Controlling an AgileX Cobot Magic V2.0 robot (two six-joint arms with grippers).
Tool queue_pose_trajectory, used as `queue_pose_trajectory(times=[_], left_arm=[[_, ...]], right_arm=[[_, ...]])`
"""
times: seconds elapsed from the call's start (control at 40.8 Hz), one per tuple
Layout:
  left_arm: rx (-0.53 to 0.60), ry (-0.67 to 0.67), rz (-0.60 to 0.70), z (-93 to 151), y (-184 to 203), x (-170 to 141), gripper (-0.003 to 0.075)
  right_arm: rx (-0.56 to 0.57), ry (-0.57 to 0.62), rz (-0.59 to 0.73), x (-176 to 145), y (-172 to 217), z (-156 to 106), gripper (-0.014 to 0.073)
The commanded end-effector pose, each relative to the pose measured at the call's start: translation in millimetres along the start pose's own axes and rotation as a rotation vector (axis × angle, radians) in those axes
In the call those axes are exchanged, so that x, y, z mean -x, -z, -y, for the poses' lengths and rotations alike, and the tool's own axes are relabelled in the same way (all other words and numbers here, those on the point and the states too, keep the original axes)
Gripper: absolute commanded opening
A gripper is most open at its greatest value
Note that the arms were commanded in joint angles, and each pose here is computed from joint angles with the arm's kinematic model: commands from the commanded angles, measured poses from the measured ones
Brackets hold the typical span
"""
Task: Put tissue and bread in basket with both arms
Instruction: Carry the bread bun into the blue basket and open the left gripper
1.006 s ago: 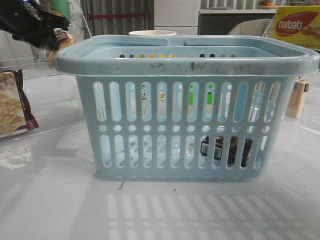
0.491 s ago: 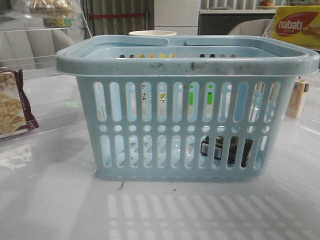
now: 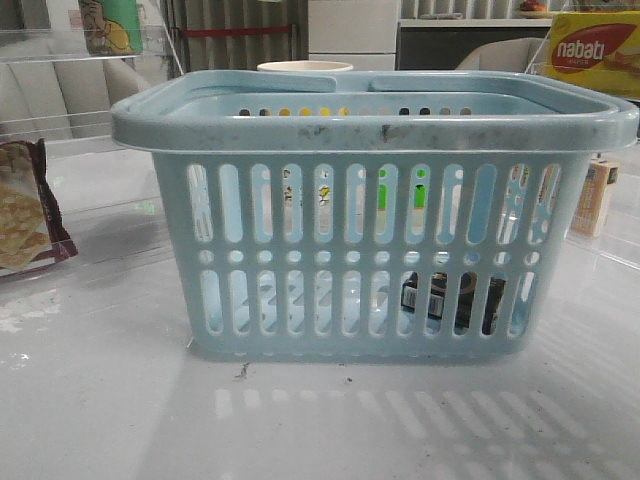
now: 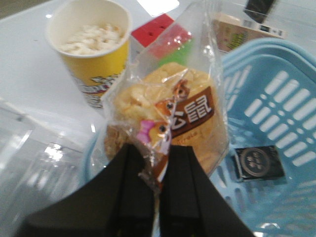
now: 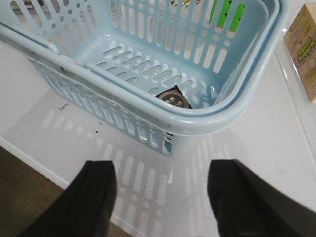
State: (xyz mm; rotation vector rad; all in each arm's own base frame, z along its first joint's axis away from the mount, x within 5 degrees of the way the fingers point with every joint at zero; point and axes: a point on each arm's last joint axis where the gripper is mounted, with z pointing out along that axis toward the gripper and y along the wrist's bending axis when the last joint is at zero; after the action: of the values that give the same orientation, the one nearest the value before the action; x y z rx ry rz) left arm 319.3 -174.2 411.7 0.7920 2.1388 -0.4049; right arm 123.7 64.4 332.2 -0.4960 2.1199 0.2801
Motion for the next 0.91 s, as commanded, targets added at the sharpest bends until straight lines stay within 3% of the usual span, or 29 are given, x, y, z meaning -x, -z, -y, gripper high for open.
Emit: queue_pose_trajectory(times=[0.0,0.074,0.147,0.294,0.368,0.54,0.638,0.883], left_arm=[[-0.056,-0.043,0.094,29.8,2.4,10.6,0.0092],[-0.091,-0.066,0.058,43.2,-15.9,4.4,0.0097],[-0.114,-0.079,0.031,52.5,-32.8,-0.3,0.0156],[-0.122,-0.082,0.026,57.6,-48.6,-2.1,0.0441],[-0.12,-0.082,0.032,57.0,-46.0,-1.3,0.053],[-0.12,-0.091,0.069,57.6,-8.0,4.4,0.0548],[-0.146,-0.097,0.117,69.6,21.9,1.1,0.0548],[-0.201,-0.137,0.137,95.4,77.3,-47.0,0.0548]], right_arm=[[0.0,0.009,0.09,12.4,6.4,0.1,0.0517],[-0.001,0.009,0.088,12.2,6.4,0.1,0.0517],[-0.001,0.009,0.087,12.1,6.4,0.1,0.0517],[-0.001,0.009,0.085,11.9,6.4,0.1,0.0517],[-0.001,0.009,0.085,11.9,6.4,0.1,0.0517],[-0.001,0.009,0.085,11.9,6.4,0.1,0.0517],[-0.001,0.009,0.085,11.9,6.4,0.1,0.0517],[-0.001,0.009,0.084,11.8,6.3,0.1,0.0517]])
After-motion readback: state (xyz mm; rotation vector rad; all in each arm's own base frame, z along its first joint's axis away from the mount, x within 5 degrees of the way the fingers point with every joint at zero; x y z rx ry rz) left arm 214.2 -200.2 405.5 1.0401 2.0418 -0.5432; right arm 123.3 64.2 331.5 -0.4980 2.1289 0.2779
